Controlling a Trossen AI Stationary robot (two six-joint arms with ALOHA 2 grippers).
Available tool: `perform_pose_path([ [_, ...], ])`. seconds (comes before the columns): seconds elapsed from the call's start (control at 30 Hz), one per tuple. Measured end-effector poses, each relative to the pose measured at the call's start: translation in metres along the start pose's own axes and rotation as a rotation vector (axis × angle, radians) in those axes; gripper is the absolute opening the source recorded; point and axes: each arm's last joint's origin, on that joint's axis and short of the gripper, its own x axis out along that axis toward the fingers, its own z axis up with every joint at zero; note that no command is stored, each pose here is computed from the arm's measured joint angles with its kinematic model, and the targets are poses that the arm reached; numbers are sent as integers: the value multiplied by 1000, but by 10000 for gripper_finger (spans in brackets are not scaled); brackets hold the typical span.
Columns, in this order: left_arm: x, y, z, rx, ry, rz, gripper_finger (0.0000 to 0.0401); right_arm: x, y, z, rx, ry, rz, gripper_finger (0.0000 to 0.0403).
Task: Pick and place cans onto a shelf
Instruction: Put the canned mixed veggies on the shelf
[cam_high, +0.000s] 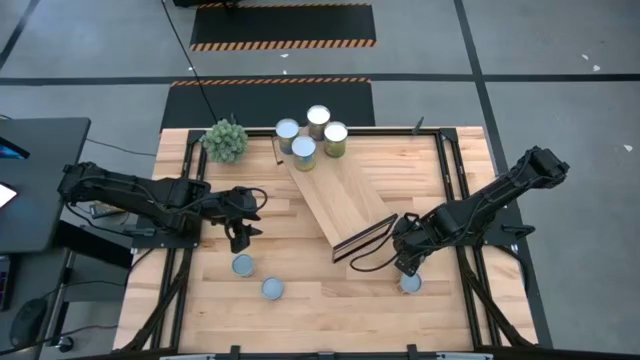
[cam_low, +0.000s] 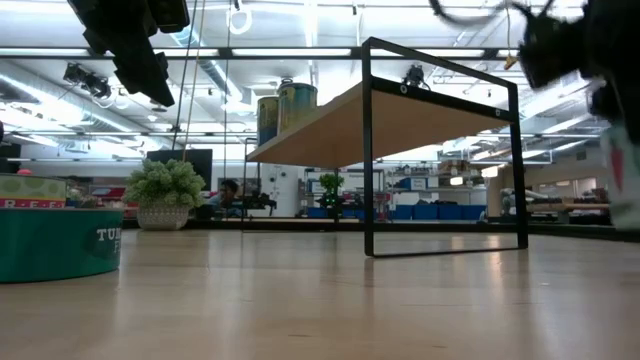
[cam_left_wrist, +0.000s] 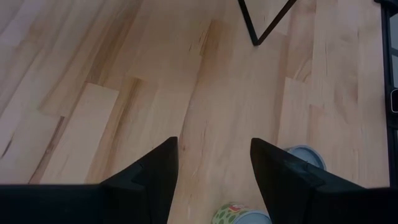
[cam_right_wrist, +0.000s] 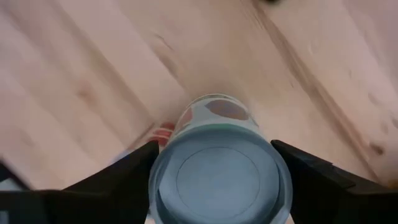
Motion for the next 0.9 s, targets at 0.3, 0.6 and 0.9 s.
perform_pose_path([
  [0.3,0,0,0,26,0,0,205,-63,19,7,-254,-94,153,294],
  [0.6,0,0,0,57,-5,4,205,-128,26,15,-333,-129,78,294],
  [0.9,0,1,1,61,-22,40,205,-190,36,46,-284,-424,140,294],
])
